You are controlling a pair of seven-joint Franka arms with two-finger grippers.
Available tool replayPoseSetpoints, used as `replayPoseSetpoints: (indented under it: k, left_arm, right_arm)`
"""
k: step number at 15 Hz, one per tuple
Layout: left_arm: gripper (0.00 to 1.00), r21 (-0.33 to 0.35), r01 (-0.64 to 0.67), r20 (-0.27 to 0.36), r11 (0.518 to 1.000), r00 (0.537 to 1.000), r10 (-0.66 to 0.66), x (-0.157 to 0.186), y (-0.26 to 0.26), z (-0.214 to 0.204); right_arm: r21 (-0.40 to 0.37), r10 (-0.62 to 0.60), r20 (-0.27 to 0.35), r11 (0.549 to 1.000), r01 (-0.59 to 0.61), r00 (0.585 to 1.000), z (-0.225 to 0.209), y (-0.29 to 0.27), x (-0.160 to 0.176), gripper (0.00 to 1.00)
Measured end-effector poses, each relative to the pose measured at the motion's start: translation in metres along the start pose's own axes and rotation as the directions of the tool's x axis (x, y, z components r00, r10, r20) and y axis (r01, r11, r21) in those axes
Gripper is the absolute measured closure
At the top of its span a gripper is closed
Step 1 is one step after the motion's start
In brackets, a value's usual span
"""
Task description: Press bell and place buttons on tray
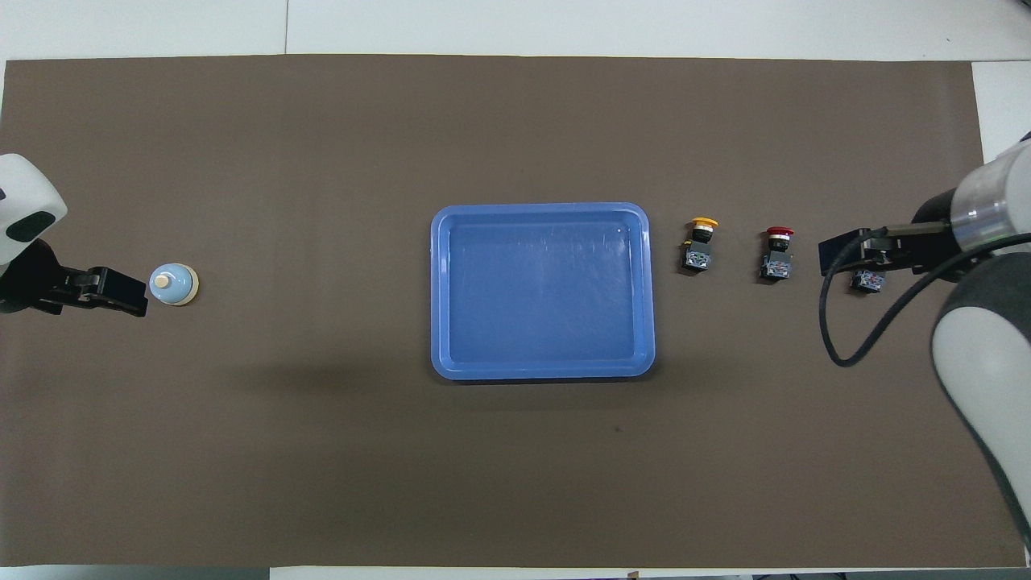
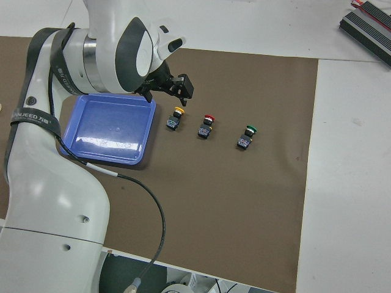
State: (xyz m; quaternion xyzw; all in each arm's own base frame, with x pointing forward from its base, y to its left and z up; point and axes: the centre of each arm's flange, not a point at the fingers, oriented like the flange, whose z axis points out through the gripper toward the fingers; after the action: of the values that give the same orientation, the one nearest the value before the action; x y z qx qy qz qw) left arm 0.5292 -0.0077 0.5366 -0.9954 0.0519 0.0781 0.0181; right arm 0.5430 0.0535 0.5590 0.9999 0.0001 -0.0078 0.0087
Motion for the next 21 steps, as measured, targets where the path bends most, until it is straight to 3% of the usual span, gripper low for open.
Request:
replayPoseSetpoints:
  k: [9,14,21]
  left_arm:
    - [0.0,-0.004,-0.043,0.022,0.999,0.999,0.043,0.02,0.021,-0.002]
    - [0.0,-0.003,-0.045,0.026,0.999,0.999,0.045,0.02,0.022,-0.002]
    - [0.0,0.0,-0.055,0.023,0.998,0.998,0.055,0.02,0.032,-0.004]
  right_arm:
    - [0.032,0.077,-0.062,0.997,-0.075,0.995,0.179,-0.062,0.068,0.0]
    - [0.031,0.086,-0.078,0.996,-0.084,0.993,0.23,-0.068,0.081,0.0]
    - [-0.006,0.081,-0.076,0.997,-0.082,0.994,0.264,-0.079,0.078,0.01]
